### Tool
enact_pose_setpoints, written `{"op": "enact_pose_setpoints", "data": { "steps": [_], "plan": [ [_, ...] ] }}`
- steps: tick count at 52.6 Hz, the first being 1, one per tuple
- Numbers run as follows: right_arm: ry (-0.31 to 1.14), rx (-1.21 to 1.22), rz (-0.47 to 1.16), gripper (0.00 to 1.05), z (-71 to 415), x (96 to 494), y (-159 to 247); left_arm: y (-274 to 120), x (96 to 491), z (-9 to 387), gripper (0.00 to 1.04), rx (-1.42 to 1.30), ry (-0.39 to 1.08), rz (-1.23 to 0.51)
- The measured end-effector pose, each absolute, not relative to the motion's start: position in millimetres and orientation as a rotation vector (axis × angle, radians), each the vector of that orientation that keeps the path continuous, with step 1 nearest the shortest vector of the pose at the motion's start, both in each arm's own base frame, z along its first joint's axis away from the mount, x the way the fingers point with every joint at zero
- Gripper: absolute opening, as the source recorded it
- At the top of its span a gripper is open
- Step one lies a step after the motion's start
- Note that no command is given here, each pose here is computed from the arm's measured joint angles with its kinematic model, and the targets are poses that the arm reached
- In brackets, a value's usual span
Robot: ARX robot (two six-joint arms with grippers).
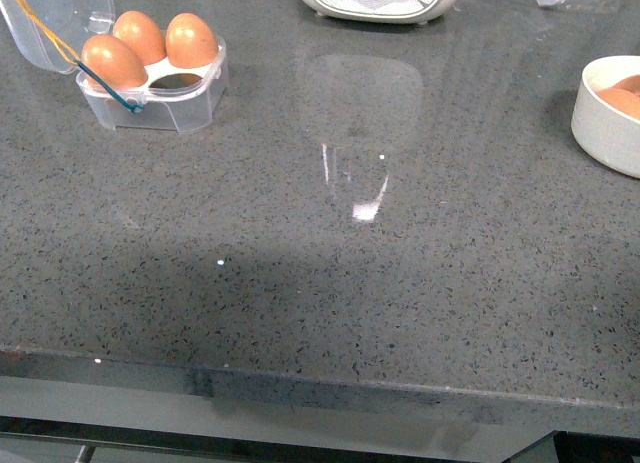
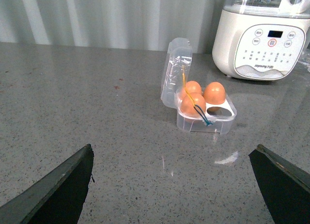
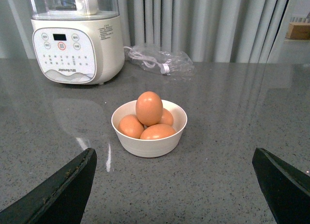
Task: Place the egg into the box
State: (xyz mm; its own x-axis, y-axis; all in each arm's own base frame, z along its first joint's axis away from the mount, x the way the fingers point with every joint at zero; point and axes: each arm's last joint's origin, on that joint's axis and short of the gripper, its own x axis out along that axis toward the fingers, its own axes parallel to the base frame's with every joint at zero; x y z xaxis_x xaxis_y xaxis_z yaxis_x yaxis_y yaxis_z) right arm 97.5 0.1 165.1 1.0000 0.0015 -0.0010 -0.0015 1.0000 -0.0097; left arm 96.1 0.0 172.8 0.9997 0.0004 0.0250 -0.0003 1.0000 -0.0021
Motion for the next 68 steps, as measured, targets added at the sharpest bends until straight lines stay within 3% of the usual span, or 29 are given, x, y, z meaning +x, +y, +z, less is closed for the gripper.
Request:
{"op": "enact_pose_setpoints", "data": {
  "steps": [68],
  "plan": [
    [0.001,-0.010,0.002,0.97,165.1,97.5,0.1,0.0,96.1,172.8,0.98,-0.002,-0.025,0.000]
  ]
}}
